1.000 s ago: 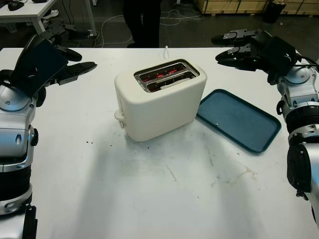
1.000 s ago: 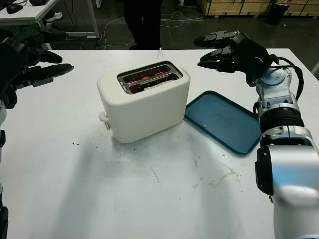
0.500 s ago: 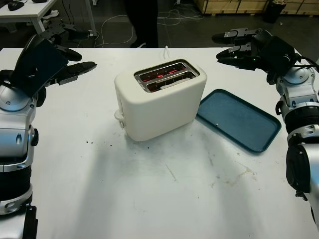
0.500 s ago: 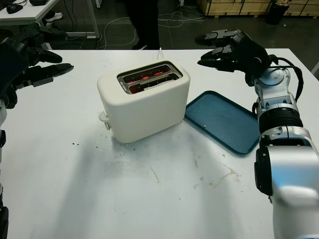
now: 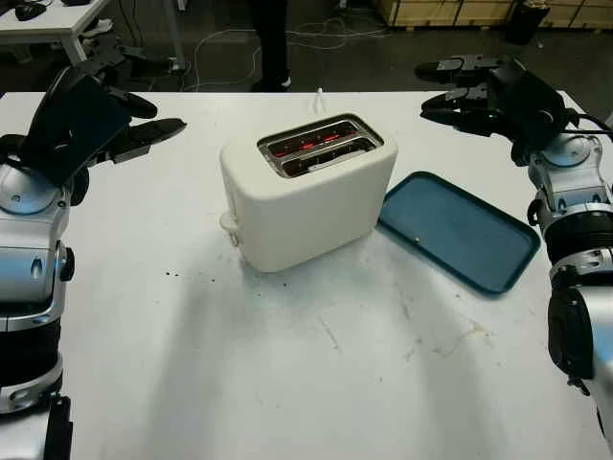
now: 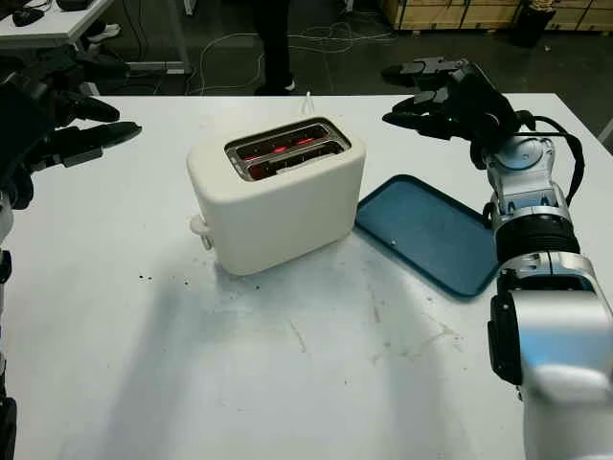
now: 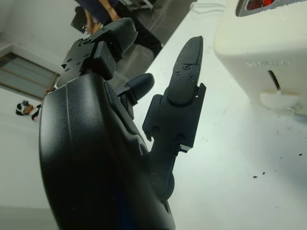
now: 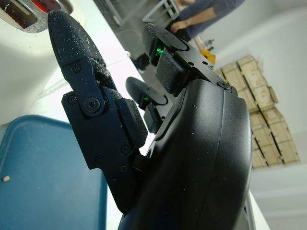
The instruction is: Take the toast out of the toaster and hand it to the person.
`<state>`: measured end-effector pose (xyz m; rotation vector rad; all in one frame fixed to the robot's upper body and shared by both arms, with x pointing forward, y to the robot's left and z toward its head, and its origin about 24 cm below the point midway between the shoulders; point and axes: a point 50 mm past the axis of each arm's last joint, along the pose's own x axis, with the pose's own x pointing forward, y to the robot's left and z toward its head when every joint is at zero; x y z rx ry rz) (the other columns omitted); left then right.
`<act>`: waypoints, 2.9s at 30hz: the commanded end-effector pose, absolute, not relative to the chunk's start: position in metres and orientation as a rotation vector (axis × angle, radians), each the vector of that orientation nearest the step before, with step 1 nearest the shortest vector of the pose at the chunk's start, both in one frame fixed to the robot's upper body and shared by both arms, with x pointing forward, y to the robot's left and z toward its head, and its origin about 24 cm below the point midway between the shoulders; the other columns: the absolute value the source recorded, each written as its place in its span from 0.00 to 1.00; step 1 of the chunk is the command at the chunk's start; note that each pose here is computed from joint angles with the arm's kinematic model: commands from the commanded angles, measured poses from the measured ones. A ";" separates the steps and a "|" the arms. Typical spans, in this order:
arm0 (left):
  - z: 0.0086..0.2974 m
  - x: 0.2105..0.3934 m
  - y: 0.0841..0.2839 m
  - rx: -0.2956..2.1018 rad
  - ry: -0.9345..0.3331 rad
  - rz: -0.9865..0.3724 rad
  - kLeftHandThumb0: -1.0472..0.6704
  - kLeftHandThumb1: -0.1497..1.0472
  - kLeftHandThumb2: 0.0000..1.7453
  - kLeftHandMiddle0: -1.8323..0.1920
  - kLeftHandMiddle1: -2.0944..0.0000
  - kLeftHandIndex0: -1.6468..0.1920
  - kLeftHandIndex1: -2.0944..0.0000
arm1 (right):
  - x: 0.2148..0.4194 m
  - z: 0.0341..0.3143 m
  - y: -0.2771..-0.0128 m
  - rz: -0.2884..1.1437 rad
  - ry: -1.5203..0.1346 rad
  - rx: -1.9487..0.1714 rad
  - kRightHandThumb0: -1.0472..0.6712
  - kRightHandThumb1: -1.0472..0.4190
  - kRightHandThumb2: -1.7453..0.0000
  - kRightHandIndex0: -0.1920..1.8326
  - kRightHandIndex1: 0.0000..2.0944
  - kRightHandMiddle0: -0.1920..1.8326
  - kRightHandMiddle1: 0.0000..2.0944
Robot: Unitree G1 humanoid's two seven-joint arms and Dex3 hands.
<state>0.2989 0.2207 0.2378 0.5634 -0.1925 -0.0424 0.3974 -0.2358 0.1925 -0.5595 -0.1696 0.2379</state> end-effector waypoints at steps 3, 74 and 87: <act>0.241 0.299 0.219 0.564 -0.201 -0.035 0.44 0.88 0.00 0.88 0.36 0.82 0.60 | 0.398 0.191 -0.234 0.240 -0.165 -0.548 0.12 0.17 1.00 0.39 0.26 0.46 0.01; 0.237 0.298 0.218 0.540 -0.210 -0.033 0.45 0.89 0.01 0.87 0.37 0.80 0.62 | 0.396 0.184 -0.235 0.247 -0.150 -0.526 0.11 0.17 1.00 0.39 0.22 0.45 0.00; 0.237 0.300 0.217 0.525 -0.215 -0.041 0.47 0.89 0.01 0.87 0.35 0.80 0.60 | 0.397 0.185 -0.233 0.246 -0.145 -0.513 0.11 0.17 1.00 0.39 0.21 0.45 0.00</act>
